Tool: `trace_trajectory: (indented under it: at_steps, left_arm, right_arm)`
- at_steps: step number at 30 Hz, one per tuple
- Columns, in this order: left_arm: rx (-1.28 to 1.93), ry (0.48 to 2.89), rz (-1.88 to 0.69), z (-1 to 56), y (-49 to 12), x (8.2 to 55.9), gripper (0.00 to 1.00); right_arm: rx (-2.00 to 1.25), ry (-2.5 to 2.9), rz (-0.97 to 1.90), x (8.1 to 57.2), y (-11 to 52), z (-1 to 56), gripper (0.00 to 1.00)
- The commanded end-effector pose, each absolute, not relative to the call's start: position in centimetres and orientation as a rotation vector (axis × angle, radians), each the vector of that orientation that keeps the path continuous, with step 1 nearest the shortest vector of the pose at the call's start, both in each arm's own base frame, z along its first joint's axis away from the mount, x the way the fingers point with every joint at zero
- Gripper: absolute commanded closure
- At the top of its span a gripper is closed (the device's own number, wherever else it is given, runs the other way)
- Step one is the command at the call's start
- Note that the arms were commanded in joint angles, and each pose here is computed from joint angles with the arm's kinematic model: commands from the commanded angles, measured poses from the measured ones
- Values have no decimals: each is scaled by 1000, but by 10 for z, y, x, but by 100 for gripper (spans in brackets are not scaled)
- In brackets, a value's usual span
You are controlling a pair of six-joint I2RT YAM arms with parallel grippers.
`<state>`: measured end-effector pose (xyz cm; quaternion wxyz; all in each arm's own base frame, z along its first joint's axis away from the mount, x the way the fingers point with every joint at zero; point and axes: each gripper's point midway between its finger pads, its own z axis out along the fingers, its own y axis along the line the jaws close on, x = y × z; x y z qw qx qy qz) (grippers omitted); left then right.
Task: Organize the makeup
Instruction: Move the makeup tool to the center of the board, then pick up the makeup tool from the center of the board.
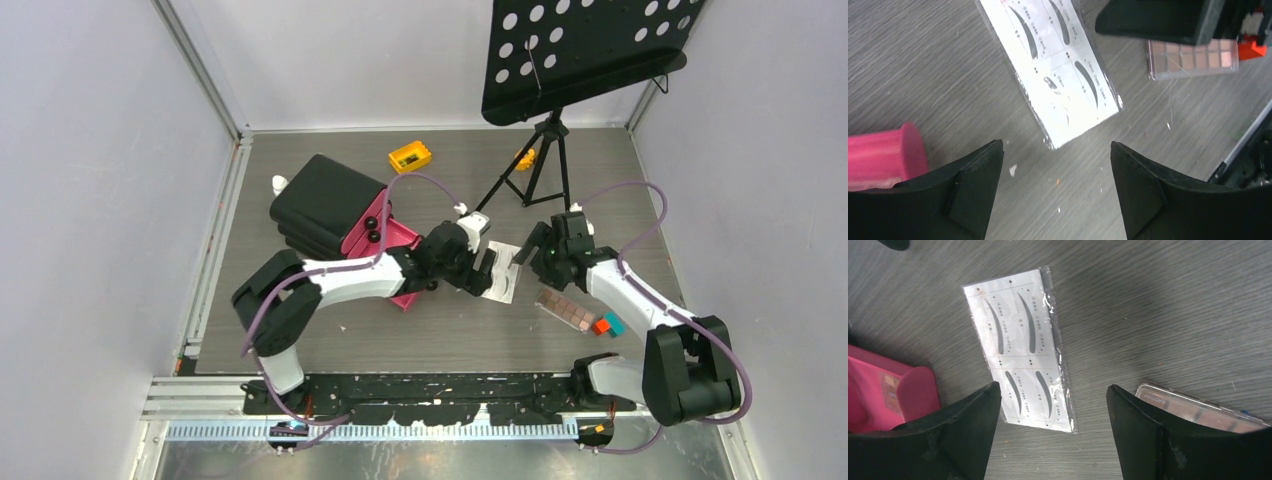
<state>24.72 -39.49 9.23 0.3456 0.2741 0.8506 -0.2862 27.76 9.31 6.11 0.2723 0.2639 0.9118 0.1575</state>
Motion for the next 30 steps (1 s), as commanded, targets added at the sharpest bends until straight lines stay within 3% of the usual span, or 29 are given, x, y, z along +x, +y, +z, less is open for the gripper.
trace_trajectory:
  at_steps: [1,7,13,30]
  left_arm:
    - [608,2107,-843,110,-427,278,22]
    - [576,2197,-917,72,-435,292,40]
    - [619,2261,-946,42,-443,288,49]
    - [657,2351,-884,8,-428,277,55]
  right_arm:
    - [716,2462,469,282,95,56,20]
    - [739,2473,520,281,97,49,22]
    - [754,2503,547,280,100,39,22]
    - [847,2518,698,282,119,8,22]
